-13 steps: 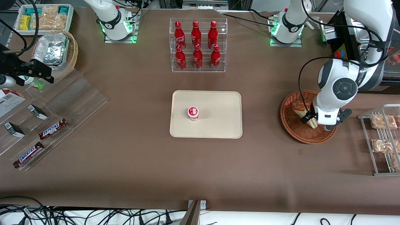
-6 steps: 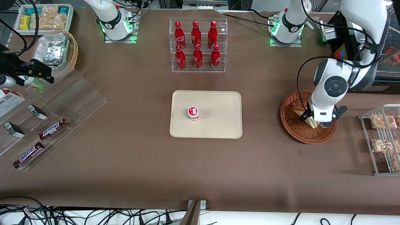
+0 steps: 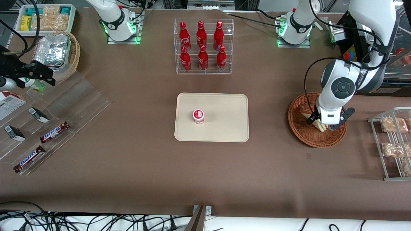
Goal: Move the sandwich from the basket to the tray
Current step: 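Close the left gripper on the sandwich and lift it from the basket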
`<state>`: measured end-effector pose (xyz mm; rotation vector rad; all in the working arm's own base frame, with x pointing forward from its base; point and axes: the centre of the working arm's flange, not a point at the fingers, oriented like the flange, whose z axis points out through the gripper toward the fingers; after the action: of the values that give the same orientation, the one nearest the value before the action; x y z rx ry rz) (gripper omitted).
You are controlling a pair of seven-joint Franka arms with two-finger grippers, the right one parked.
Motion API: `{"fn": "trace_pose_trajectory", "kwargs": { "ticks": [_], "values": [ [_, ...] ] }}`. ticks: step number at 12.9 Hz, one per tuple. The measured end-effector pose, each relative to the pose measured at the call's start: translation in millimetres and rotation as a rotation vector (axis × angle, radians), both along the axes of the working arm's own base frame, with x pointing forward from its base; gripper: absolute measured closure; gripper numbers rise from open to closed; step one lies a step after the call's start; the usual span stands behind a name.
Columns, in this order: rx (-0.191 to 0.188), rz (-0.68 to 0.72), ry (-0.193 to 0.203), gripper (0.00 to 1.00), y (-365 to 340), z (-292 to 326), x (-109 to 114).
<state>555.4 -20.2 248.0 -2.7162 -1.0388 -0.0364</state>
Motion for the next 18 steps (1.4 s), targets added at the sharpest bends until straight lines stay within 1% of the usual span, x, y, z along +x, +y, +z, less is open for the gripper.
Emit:
{"fn": "trace_pose_trajectory", "kwargs": {
  "ticks": [1, 2, 5, 6, 7, 8, 9, 10, 12, 13, 14, 16, 17, 18],
  "values": [
    [0.0, -0.001, 0.003, 0.0, -0.3, -1.1, -1.1],
    [0.0, -0.001, 0.005, 0.05, -0.5, -2.1, -2.0],
    [0.0, -0.001, 0.009, 0.43, -0.6, -3.4, -3.3],
    [0.0, -0.002, 0.009, 0.53, -0.7, -3.4, -3.3],
    [0.0, -0.003, 0.009, 0.6, -0.8, -3.5, -3.4],
    [0.0, -0.003, 0.009, 0.6, -0.8, -3.4, -3.4],
    [0.0, -0.002, 0.01, 0.63, -0.8, -3.3, -3.4],
    [0.001, -0.007, 0.011, 0.63, -0.8, -2.7, -3.5],
    [0.002, -0.048, 0.021, 0.65, -0.7, 1.7, -3.6],
    [0.006, -0.073, 0.034, 0.66, 0.2, 6.3, -3.9],
    [0.011, -0.095, 0.047, 0.7, 1.3, 11.9, -3.4],
    [0.018, -0.144, 0.067, 0.7, 1.7, 25.1, 0.9],
    [0.024, -0.182, 0.089, 0.7, -1.5, 34.8, 4.4],
    [0.031, -0.234, 0.124, 0.7, -10.4, 48.6, 8.9]
  ]
}}
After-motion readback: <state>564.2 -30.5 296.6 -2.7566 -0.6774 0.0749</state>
